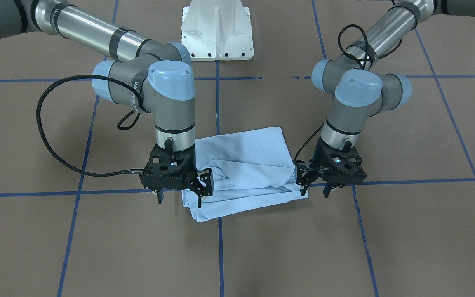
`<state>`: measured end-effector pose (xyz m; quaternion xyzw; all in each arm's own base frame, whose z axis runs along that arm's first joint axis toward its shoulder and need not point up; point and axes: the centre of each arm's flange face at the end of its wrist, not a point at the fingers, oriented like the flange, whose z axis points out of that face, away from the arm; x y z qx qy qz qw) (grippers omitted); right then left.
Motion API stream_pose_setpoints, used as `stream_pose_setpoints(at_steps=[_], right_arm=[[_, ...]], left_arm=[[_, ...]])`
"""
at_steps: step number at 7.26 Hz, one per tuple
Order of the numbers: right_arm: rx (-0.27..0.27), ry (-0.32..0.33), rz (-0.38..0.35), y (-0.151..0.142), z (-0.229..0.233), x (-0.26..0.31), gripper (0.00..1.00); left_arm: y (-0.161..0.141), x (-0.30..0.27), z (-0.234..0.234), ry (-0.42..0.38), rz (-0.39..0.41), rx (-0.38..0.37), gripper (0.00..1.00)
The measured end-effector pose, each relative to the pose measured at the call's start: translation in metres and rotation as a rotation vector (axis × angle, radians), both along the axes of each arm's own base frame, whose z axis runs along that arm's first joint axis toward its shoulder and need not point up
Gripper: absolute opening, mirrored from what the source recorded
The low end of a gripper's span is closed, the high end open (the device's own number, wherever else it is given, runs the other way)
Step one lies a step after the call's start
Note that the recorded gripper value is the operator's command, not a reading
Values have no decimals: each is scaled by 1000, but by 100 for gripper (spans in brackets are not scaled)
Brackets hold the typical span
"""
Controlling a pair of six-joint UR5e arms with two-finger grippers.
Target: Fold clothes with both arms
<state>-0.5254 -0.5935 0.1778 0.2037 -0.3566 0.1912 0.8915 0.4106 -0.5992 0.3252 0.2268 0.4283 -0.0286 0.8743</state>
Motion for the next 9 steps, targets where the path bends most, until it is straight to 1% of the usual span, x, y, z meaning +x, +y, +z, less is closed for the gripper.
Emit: stream_pose_setpoints(at_steps=[1, 2, 3, 4, 5, 7, 8, 9], right_arm=[[-26, -4, 19, 20, -10, -18, 91], [-26, 26, 29, 51, -17, -41, 87], [-4, 68, 35, 86, -19, -68, 83], [18, 97, 42, 115, -17, -91, 80], [33, 119, 47, 131, -12, -106, 80], [55, 170, 69, 137, 4, -124, 77], [63, 176, 75, 137, 9, -130, 77], [76, 162, 80, 137, 13, -136, 77]], left_arm=[[-3, -18, 11, 8, 31, 43, 100], [-2, -26, 20, 16, 43, 66, 100], [-1, -30, 23, 20, 47, 76, 100], [-1, -31, 24, 22, 48, 79, 100], [-1, -32, 24, 24, 48, 80, 100], [1, -33, 24, 27, 46, 80, 100], [2, -34, 25, 28, 45, 79, 100], [3, -35, 26, 28, 45, 78, 100]])
